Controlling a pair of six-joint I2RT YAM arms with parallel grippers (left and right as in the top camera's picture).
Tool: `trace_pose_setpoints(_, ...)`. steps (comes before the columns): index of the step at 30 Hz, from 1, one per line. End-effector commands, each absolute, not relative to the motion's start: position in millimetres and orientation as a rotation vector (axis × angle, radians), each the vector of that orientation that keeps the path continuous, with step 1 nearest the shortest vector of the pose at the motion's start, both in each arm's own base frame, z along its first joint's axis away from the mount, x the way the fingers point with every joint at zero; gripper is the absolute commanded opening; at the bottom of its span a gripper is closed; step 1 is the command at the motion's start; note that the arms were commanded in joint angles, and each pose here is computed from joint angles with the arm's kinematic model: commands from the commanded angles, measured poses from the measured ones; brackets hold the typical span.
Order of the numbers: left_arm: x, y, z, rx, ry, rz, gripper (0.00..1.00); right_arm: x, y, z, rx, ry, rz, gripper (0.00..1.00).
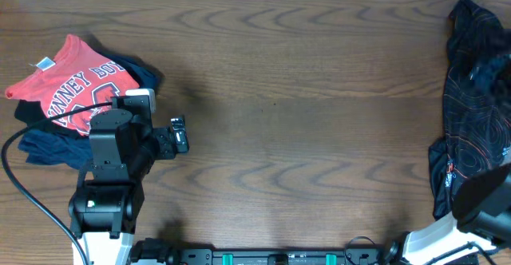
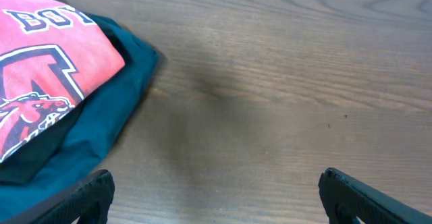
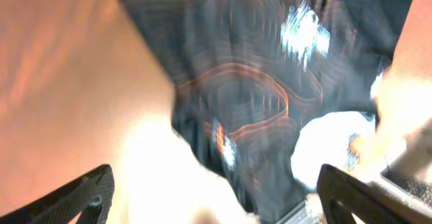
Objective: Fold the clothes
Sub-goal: 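Grasp the black orange-print jersey with the right gripper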
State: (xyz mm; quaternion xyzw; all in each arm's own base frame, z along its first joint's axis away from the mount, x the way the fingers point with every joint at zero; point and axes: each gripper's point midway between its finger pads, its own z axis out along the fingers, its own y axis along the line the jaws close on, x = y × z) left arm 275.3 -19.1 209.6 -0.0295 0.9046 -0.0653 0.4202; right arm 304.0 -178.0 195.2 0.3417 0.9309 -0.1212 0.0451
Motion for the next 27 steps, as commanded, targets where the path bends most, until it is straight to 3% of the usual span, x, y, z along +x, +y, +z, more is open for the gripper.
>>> trace_pose_setpoints(1,276.8,-19.9,218.5,-0.082,2.247,-0.179,0.98,295.0,-150.2,196.6,0.970,2.939,-0.253,0.94)
trace_pose_setpoints(9,275.7,-19.8,217.0,-0.082,2.255,-0.179,0.98,280.3,-114.1,156.1,0.827,3.090,-0.260,0.85)
trace_pose_setpoints(27,269.7,-19.7,210.0,-0.086,2.293,-0.178,0.98,200.4,-103.0,39.4,1.158,3.066,-0.410,0.86)
